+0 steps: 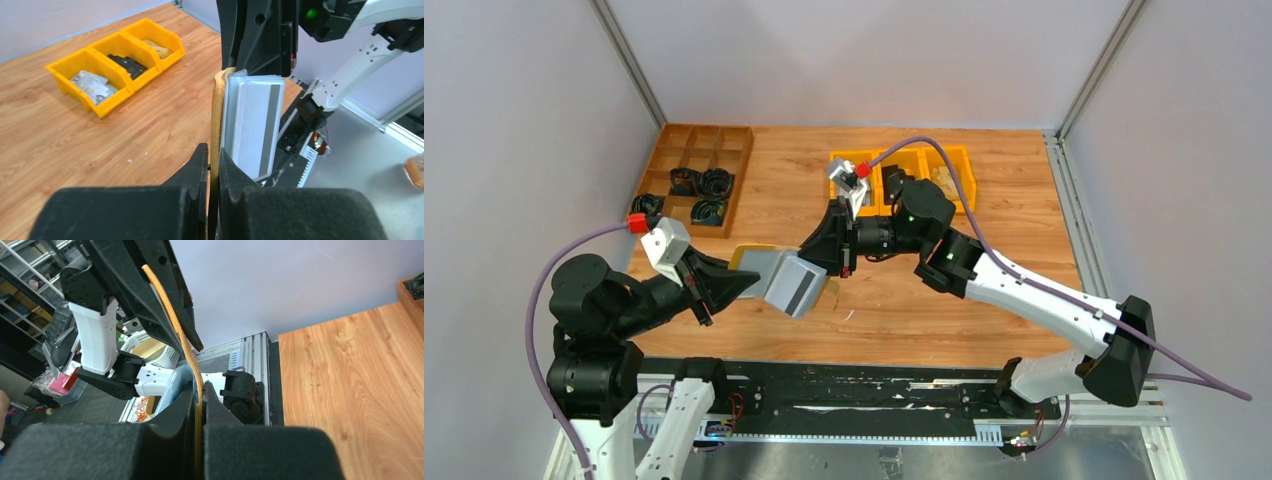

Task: Take the credit cards out of the card holder
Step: Remove the credit card from the card holder.

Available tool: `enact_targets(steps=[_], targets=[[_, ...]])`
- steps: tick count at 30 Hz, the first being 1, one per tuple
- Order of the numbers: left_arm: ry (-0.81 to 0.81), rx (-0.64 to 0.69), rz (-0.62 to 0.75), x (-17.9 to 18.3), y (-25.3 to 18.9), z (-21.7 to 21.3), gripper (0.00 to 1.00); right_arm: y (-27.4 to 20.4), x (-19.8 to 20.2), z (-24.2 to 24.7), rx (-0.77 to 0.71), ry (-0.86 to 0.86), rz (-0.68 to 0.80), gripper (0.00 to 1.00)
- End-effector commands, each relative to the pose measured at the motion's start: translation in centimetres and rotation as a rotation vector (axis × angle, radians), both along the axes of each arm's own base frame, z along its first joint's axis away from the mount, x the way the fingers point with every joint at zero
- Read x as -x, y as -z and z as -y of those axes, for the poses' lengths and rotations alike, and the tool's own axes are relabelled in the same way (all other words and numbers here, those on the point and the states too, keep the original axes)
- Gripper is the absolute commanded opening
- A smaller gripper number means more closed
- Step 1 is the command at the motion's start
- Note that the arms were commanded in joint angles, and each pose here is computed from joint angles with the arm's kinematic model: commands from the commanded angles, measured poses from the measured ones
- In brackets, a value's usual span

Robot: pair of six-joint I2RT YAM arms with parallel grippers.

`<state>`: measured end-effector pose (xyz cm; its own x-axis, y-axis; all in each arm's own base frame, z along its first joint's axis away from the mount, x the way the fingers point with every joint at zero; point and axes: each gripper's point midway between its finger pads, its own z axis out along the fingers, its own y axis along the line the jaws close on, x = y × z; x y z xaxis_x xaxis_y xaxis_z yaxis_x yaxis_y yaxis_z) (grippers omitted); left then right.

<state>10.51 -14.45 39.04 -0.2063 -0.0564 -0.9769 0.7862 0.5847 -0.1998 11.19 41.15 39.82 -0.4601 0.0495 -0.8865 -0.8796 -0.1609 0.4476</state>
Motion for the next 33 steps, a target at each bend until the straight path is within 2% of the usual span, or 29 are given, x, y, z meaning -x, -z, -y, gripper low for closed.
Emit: enact_targets(steps=[1,3,6,7,11,13,15,23,28,33], targets=[[0.072,0.050,0.015,1.0,-2.0,0.9,0.00,-1.6,1.5,1.7,-0.070,-0.054,0.076,0.04],[0.081,0.079,0.008,1.1,-2.5,1.1,0.00,-1.7,1.8,2.2,-0.079,-0.069,0.092,0.10],[0.039,0.092,0.022,0.4,-3.2,0.8,0.00,-1.7,1.6,3.3,-0.077,-0.068,0.114,0.39],[0.025,0.088,0.030,0.3,-3.3,0.6,0.00,-1.7,1.1,3.7,-0.071,-0.046,0.118,0.45],[0.000,0.046,0.082,0.2,-3.4,0.2,0.00,-1.2,-2.0,5.3,-0.016,0.126,0.159,0.64],[-0.010,0.006,0.110,0.1,-3.0,-0.1,0.00,-0.8,-3.8,6.4,0.045,0.233,0.180,0.70],[-0.023,-0.028,0.124,-0.1,-2.4,-0.4,0.00,-1.8,-4.7,7.4,0.046,0.301,0.230,0.76],[0.016,-0.047,0.089,-0.1,-0.8,-0.1,0.00,-4.4,-3.2,5.9,-0.012,0.230,0.284,0.82],[0.034,-0.028,0.061,0.2,-1.0,0.2,0.00,-2.0,-2.4,3.3,0.087,0.207,0.323,0.83],[0.105,-0.013,0.039,1.0,-0.7,0.8,0.00,-1.5,-0.9,1.5,0.096,0.121,0.354,0.84]])
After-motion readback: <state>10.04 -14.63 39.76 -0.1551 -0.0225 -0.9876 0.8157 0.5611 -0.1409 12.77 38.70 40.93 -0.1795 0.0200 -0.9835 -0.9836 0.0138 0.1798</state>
